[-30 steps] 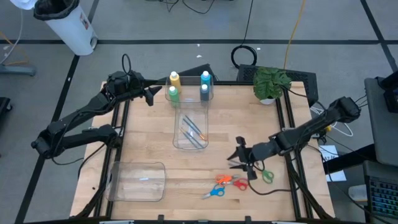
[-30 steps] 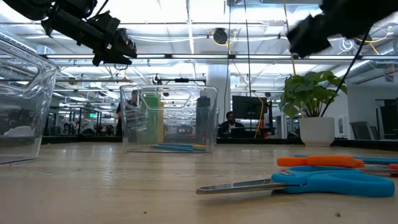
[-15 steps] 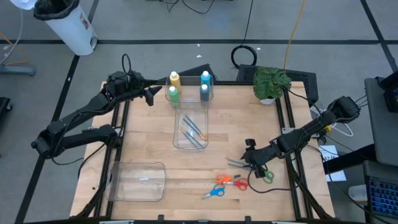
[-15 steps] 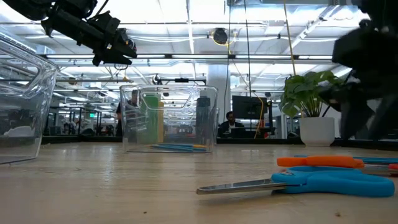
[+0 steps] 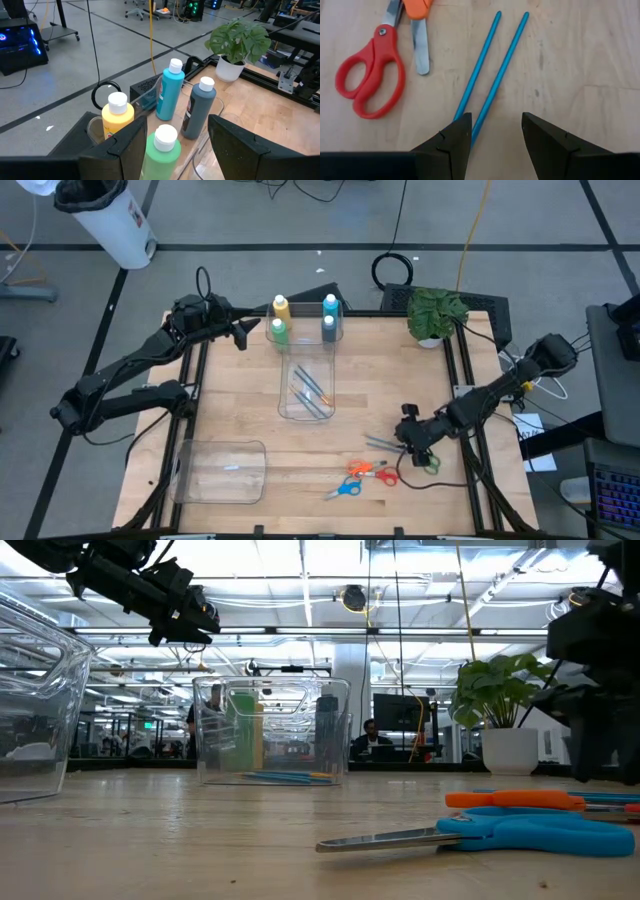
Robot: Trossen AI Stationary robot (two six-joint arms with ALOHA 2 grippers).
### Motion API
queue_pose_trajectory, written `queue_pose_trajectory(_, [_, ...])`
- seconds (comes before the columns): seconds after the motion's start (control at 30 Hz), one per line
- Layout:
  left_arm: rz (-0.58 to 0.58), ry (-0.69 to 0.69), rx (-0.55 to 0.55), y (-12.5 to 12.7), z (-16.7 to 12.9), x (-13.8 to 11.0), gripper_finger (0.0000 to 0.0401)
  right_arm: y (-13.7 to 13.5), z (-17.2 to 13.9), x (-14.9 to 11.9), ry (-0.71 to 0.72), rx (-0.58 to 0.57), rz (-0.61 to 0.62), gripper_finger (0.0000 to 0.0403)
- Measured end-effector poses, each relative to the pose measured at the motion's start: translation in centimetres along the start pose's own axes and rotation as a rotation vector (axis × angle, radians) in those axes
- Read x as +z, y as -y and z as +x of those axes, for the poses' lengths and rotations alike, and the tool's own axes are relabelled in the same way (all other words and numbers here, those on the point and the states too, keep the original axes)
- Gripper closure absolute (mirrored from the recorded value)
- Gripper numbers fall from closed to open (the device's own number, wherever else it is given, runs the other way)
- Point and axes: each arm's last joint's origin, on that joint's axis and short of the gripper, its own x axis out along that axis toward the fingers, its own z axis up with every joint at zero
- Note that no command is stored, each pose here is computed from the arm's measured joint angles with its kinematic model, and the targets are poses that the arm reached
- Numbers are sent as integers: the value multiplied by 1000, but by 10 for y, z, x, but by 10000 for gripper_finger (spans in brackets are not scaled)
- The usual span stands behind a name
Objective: Pick & Place Paint Supplies
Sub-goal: Put the blue paintbrush into the middle transparent bin
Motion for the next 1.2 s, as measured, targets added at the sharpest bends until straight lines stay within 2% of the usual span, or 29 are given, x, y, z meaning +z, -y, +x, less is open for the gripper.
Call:
queue_pose_trajectory(0.23, [0,0,0,0,0,0,187,-12,6,-10,-37,-18,-38,239])
queue_pose_trajectory(0.63, [0,0,0,0,0,0,187,-6,17,-12,-48,-170,-92,239])
queue_pose_trajectory(0.83, [0,0,0,0,0,0,187,5,20,-3,24,-269,-110,239])
queue_pose_trajectory(0.97, [0,0,0,0,0,0,187,16,21,4,81,-341,-36,239])
queue_pose_trajectory(1.07, [0,0,0,0,0,0,187,21,19,14,110,-336,17,239])
queue_pose_trajectory(1.2, [0,0,0,0,0,0,187,20,10,28,141,-309,-85,239])
